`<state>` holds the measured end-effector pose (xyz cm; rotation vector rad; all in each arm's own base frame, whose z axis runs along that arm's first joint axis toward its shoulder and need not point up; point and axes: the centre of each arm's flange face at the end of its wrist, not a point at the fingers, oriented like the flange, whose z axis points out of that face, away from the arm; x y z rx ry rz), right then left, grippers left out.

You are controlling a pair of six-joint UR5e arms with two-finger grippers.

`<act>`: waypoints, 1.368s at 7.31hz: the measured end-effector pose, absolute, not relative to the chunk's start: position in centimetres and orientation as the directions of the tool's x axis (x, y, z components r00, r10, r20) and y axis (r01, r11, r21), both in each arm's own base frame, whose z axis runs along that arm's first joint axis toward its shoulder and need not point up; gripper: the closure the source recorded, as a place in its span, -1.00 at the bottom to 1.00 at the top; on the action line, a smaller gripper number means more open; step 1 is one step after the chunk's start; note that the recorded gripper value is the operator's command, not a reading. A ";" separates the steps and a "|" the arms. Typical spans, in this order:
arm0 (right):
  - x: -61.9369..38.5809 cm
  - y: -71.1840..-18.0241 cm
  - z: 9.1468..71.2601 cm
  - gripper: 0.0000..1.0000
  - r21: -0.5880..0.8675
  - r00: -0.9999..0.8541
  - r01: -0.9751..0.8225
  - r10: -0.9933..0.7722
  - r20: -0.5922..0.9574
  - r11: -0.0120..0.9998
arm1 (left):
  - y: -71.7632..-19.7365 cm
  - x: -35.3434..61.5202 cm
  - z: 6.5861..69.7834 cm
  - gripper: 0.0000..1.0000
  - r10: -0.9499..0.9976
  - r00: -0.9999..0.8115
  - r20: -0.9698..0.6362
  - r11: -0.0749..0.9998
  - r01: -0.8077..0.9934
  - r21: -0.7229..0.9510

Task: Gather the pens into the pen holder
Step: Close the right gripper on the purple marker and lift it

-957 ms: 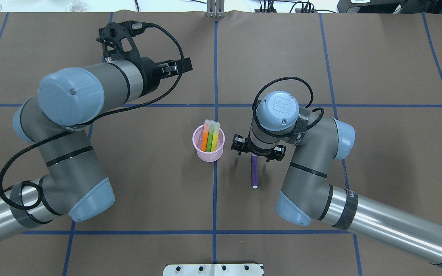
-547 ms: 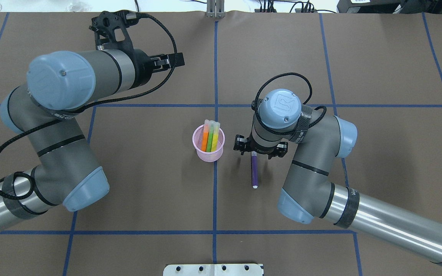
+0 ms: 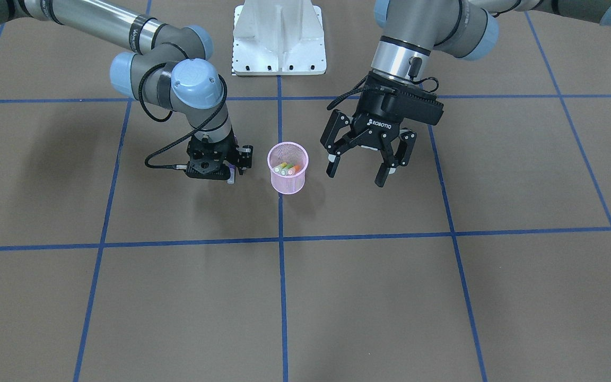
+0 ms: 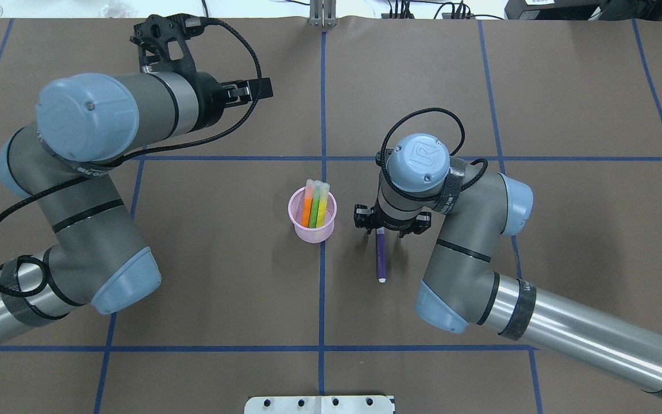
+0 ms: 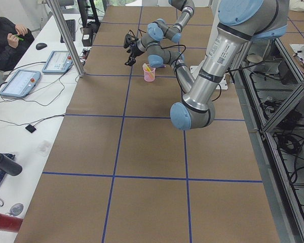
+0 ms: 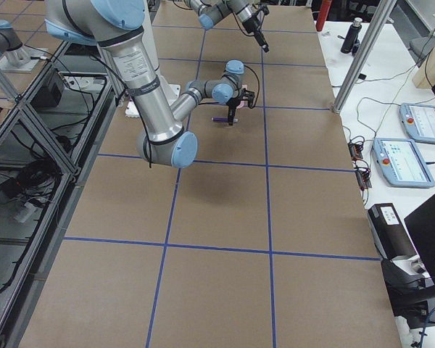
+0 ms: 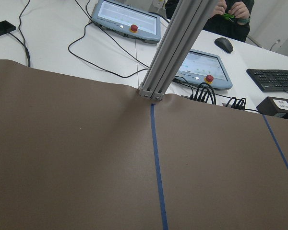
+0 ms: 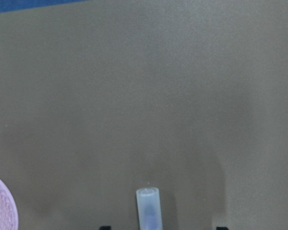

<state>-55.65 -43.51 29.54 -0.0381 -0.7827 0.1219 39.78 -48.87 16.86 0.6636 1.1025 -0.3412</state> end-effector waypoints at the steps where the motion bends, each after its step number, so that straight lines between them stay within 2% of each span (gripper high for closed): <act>1: -55.8 -43.5 29.6 -0.40 -0.080 0.704 -0.094 0.123 0.700 0.992 | -48.9 39.7 17.0 -1.00 0.065 0.428 -0.902 0.760 0.564 0.323; 3: -55.9 -43.6 29.5 -0.25 -0.078 0.704 -0.092 0.121 0.700 0.993 | -48.9 39.7 17.1 -1.00 0.063 0.428 -0.901 0.760 0.565 0.322; 6: -56.2 -43.7 29.2 -0.15 -0.078 0.704 -0.090 0.118 0.701 0.993 | -49.0 39.8 17.2 -1.00 0.061 0.430 -0.901 0.760 0.565 0.321; 7: -56.2 -43.7 29.3 -0.03 -0.078 0.704 -0.089 0.117 0.700 0.993 | -49.0 39.8 17.3 -1.00 0.061 0.431 -0.900 0.760 0.564 0.321; 8: -56.3 -43.7 29.3 0.19 -0.077 0.704 -0.088 0.117 0.700 0.993 | -49.1 39.8 17.3 -1.00 0.060 0.431 -0.900 0.760 0.565 0.321; 9: -56.3 -43.7 29.1 0.68 -0.077 0.703 -0.088 0.116 0.701 0.993 | -49.1 39.8 17.3 -1.00 0.059 0.432 -0.900 0.760 0.565 0.321; 10: -56.4 -43.7 28.8 1.00 -0.075 0.701 -0.088 0.115 0.703 0.993 | -49.1 39.8 17.4 -1.00 0.058 0.433 -0.900 0.761 0.565 0.321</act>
